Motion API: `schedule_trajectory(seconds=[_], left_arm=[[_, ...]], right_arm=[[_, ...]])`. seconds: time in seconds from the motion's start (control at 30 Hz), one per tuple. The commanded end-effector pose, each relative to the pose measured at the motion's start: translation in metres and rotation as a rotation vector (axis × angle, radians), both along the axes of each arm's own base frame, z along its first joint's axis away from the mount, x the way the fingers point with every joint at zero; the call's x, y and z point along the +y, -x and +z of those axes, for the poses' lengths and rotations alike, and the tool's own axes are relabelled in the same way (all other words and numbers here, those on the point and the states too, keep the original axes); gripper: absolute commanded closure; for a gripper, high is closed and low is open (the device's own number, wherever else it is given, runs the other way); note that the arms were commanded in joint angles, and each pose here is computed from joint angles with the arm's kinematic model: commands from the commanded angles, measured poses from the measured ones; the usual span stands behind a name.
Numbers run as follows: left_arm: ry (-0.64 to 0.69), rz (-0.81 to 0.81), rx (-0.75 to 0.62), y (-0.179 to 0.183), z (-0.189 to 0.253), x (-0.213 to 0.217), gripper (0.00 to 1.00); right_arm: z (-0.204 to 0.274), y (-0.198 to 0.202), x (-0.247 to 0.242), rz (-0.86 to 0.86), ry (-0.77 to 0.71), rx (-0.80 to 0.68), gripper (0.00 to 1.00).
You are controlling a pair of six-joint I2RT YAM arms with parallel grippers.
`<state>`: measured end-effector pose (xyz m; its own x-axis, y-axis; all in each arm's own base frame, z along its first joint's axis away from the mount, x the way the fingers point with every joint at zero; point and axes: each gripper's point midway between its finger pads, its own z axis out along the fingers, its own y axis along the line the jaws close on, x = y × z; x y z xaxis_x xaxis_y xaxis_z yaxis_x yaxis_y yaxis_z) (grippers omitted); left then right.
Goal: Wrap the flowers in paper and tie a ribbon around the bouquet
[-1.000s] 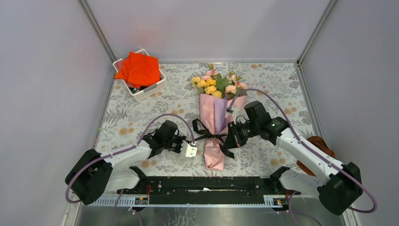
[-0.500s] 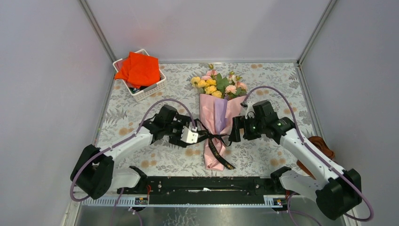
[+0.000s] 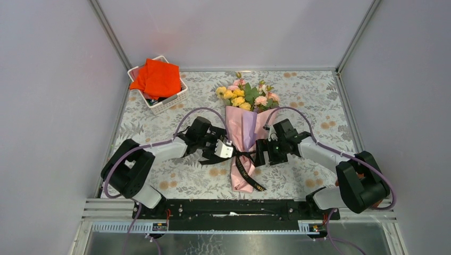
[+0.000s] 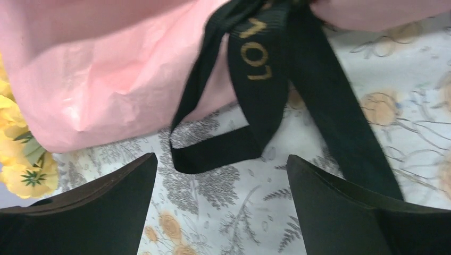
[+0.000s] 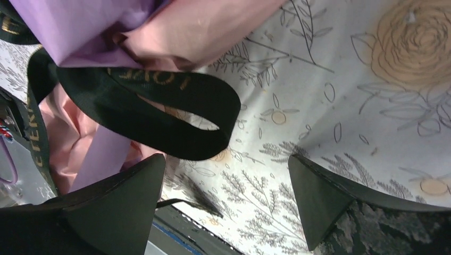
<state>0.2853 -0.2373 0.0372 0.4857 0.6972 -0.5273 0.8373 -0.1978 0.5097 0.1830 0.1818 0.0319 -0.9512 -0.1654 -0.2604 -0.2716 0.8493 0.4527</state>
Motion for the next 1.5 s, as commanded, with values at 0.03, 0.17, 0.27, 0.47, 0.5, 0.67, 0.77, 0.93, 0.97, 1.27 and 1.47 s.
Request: schedule_trajectory(seconds=[0.03,0.17,0.27,0.47,0.5,0.67,0.77,0.93,0.97,1.27,1.47], left_arm=[[0.062,-0.045,-0.079,-0.021,0.007,-0.025,0.02],[0.053,-0.112,-0.044,-0.006,-0.004,-0.03,0.03],[0.044,-0.151,-0.032,0.005,-0.01,-0.034,0.16],[0.024,-0.138,-0.103,-0.01,-0.006,-0.033,1.0],[0.028,-0.12,-0.128,-0.019,-0.003,-0.03,1.0],[0.064,-0.044,-0.228,-0.061,0.015,-0.02,1.0],[0.044,-0.057,-0.247,-0.072,0.01,-0.013,1.0],[0.004,-0.084,-0.231,-0.074,-0.004,-0.007,1.0],[-0.008,-0.094,-0.226,-0.071,-0.009,-0.005,1.0],[-0.049,-0.083,-0.214,-0.072,-0.019,0.009,1.0],[0.002,-0.082,-0.195,-0.051,-0.011,0.007,1.0]], right_arm=[[0.002,-0.015,0.028,0.043,-0.104,-0.058,0.07],[-0.003,-0.022,0.035,0.042,-0.116,-0.071,0.11],[0.001,-0.027,0.044,0.05,-0.163,-0.087,0.3],[0.004,-0.016,0.039,0.058,-0.154,-0.05,0.92],[0.004,-0.012,0.038,0.057,-0.153,-0.042,0.97],[-0.007,0.015,0.026,0.02,-0.125,0.062,1.0],[-0.017,0.033,0.017,-0.007,-0.106,0.123,1.0],[-0.022,0.043,0.015,-0.025,-0.118,0.15,1.0],[-0.023,0.042,0.014,-0.029,-0.107,0.146,1.0],[-0.021,0.043,0.014,-0.022,-0.114,0.149,1.0],[-0.007,0.031,0.015,0.007,-0.116,0.079,0.83]])
